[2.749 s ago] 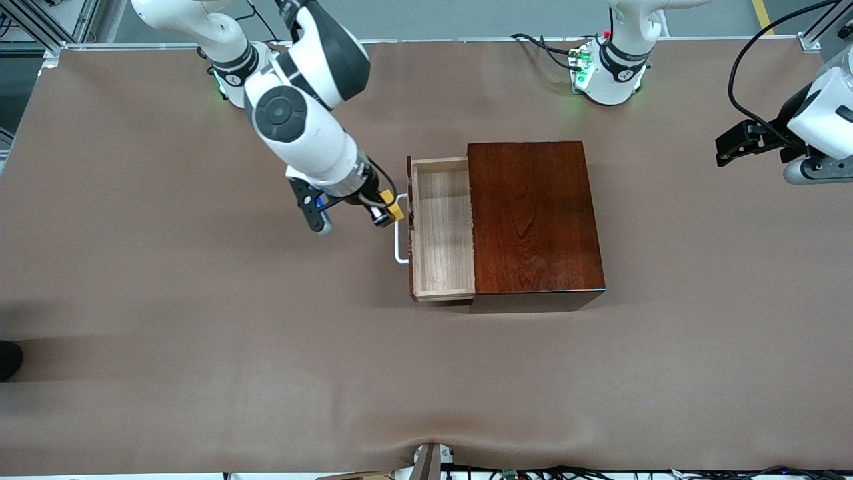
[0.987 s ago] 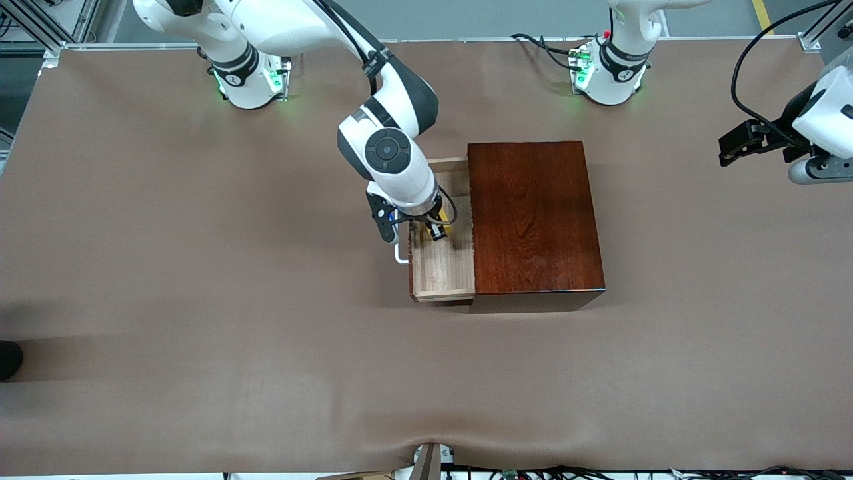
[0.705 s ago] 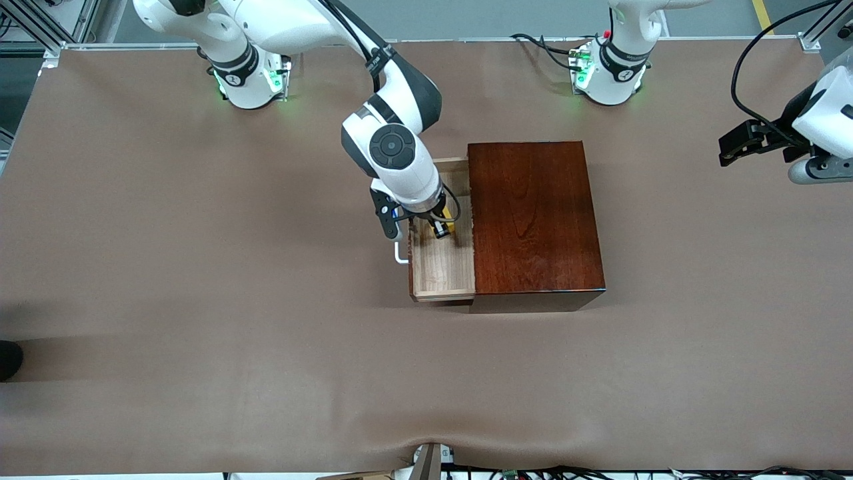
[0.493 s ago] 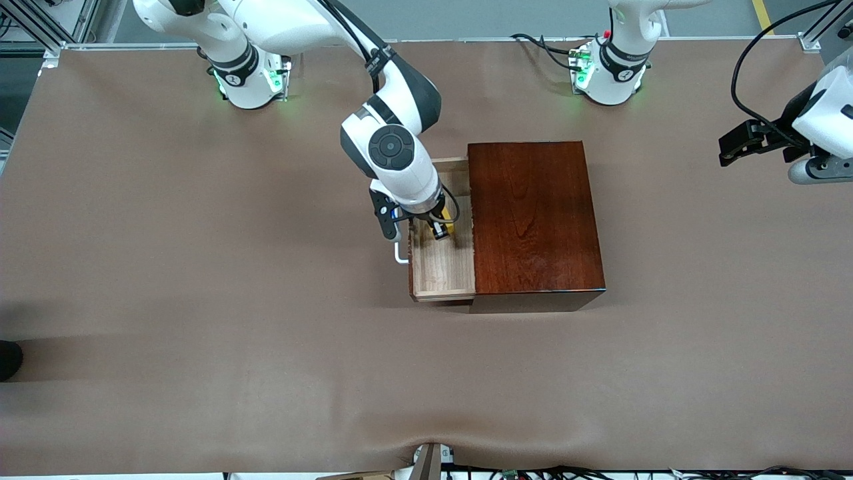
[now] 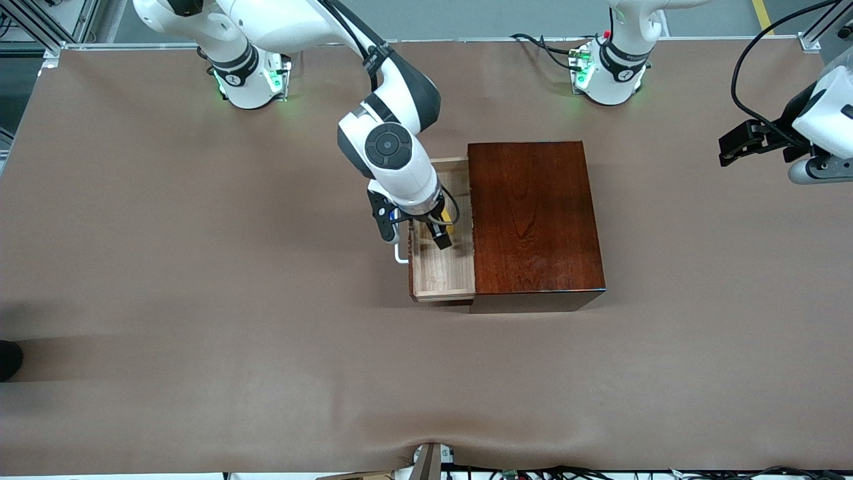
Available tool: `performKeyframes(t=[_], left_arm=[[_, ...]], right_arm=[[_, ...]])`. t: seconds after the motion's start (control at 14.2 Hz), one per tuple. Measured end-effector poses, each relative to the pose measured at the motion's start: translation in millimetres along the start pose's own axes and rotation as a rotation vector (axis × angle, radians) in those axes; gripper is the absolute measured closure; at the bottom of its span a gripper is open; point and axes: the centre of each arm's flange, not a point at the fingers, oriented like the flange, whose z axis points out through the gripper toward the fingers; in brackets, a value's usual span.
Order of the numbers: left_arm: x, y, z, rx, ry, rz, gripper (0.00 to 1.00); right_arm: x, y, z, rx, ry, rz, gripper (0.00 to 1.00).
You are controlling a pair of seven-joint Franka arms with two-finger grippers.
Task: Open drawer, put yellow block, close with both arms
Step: 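Lower the cube into the drawer and open the right gripper, then withdraw the right gripper while the left gripper moves to the drawer front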
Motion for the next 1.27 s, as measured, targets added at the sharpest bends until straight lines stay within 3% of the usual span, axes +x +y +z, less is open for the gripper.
performKeyframes(t=[0.42, 1.06, 1.27], left_arm=[[-1, 2, -2, 0.000, 0.005, 0.004, 0.00], [-3, 12, -3, 0.001, 0.008, 0.018, 0.00], [-5, 23, -8, 0.000, 0.018, 0.021, 0.00]], right_arm=[[16, -18, -51, -0.018, -0.001, 0.022, 0.00], [95, -32, -117, -0.074, 0.018, 0.115, 0.00], [99, -29, -132, -0.074, 0.067, 0.055, 0.00]])
